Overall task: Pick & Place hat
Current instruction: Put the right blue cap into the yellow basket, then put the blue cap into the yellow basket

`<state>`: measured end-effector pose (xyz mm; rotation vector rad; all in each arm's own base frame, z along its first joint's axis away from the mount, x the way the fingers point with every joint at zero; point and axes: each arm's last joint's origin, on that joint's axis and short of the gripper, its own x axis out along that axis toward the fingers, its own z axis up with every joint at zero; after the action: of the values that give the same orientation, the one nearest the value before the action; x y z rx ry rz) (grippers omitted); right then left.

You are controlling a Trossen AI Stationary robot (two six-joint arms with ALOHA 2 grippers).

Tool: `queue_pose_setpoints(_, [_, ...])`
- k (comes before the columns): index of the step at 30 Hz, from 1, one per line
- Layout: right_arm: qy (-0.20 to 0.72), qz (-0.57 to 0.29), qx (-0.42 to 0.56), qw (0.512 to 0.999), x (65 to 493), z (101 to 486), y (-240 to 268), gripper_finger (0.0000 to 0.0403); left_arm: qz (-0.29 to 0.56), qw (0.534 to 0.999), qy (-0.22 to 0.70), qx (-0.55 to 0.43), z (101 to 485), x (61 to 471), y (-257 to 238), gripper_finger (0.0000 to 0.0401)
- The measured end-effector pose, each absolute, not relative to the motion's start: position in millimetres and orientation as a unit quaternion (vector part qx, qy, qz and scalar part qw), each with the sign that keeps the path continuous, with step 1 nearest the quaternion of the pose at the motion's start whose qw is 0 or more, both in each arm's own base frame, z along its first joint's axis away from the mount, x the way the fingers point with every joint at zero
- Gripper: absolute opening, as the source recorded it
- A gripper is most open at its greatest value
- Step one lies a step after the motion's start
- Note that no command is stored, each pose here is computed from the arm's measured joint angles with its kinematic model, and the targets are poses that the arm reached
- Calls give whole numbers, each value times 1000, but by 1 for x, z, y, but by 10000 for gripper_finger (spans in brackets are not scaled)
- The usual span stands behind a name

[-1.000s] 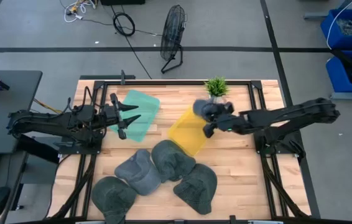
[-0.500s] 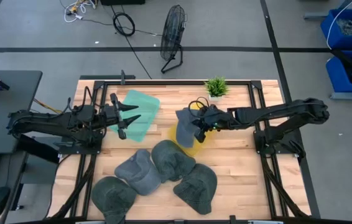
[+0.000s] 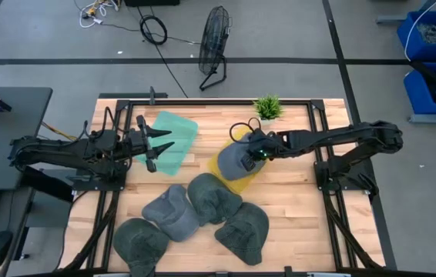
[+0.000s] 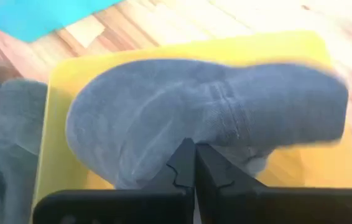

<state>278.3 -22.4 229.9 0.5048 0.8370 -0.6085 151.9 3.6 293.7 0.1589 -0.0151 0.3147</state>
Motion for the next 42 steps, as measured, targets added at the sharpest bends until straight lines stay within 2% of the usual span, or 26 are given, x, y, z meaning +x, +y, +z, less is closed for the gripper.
queue_pose_setpoints(5, [418,-276,227,835,276,246,-28,2,156,985,-8,79,294,152,4,177])
queue_pose_setpoints(12, [464,-230,213,828,278,228,-28,6,156,984,-7,79,294,152,4,177])
queue_pose_setpoints(16, [470,-224,163,838,286,219,-30,31,156,985,-7,79,294,152,4,177])
queue_pose_setpoints(21, [456,-195,156,854,292,225,-31,76,156,986,-10,61,294,152,4,177])
queue_pose_setpoints(26, [448,-159,148,867,293,259,-30,115,114,993,-19,9,294,152,1,177])
queue_pose_setpoints(30, [417,-122,58,899,300,280,-30,132,53,997,-22,-50,293,153,-2,177])
queue_pose_setpoints(33, [411,-93,-7,907,302,284,-30,135,25,998,24,-55,300,153,-4,177])
queue_pose_setpoints(36, [410,-82,-40,908,303,284,-31,133,51,991,97,-80,317,151,-3,177])
queue_pose_setpoints(39, [398,-75,-56,913,305,286,-32,128,93,962,217,-136,316,157,-2,177])
queue_pose_setpoints(42, [387,-78,-24,918,306,284,-34,123,85,923,311,-211,300,171,-10,177])
